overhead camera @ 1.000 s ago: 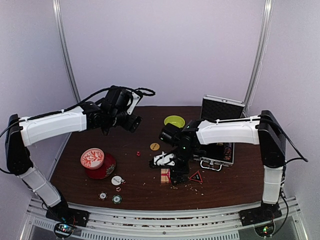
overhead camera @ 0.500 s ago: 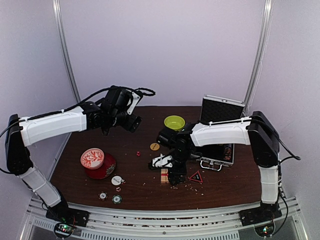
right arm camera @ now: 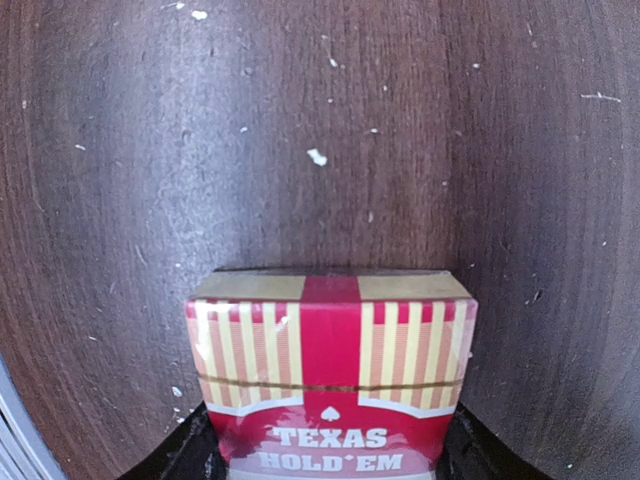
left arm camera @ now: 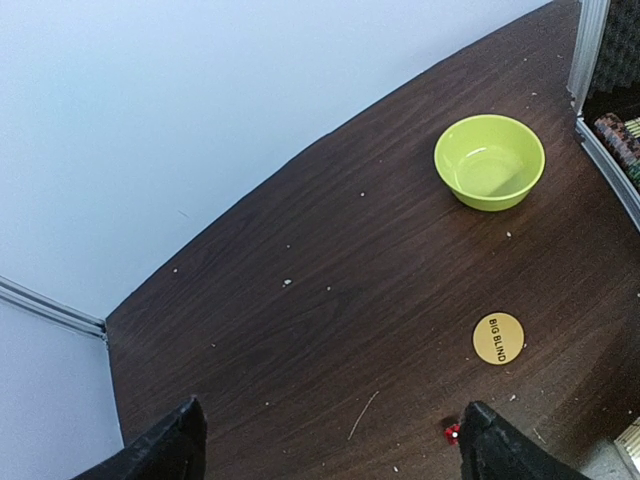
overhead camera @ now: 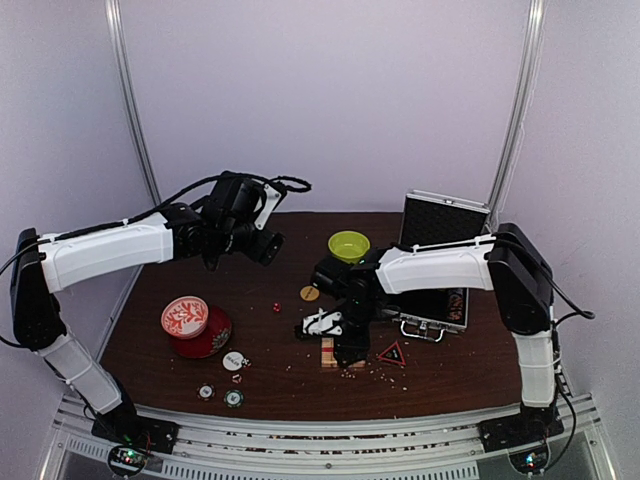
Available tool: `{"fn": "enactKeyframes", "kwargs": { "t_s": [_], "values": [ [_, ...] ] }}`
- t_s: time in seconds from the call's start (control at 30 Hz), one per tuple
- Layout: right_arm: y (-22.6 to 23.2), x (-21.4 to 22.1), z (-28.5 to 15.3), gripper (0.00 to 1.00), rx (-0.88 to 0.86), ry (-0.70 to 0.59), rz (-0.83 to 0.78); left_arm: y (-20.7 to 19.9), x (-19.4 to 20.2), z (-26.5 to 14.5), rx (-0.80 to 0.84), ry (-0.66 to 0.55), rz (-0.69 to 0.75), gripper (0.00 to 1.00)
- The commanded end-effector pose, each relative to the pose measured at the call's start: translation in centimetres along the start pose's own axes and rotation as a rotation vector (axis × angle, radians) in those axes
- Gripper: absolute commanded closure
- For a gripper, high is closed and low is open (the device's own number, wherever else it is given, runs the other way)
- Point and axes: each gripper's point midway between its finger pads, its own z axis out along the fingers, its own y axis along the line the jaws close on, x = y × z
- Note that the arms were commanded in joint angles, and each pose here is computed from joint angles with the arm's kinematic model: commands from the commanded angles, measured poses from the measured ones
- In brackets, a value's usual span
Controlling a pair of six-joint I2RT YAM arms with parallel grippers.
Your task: Pack up texas hold em set
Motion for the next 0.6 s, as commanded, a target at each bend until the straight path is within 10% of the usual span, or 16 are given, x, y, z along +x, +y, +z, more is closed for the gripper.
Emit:
{"fn": "enactKeyframes", "kwargs": {
  "t_s": [0.0, 0.57],
  "values": [
    [-0.3, -0.6, -0.5, 0.35, 0.02, -0.005, 0.0, -0.5, -0.3, 0.2, 0.017, -0.013, 0.01, 0.11],
    [-3.7, 5.3, -8.5, 0.4, 0.102, -0.072, 0.191, -0.9, -0.2, 0.4, 0.032, -0.008, 0.01, 0.11]
  ]
}}
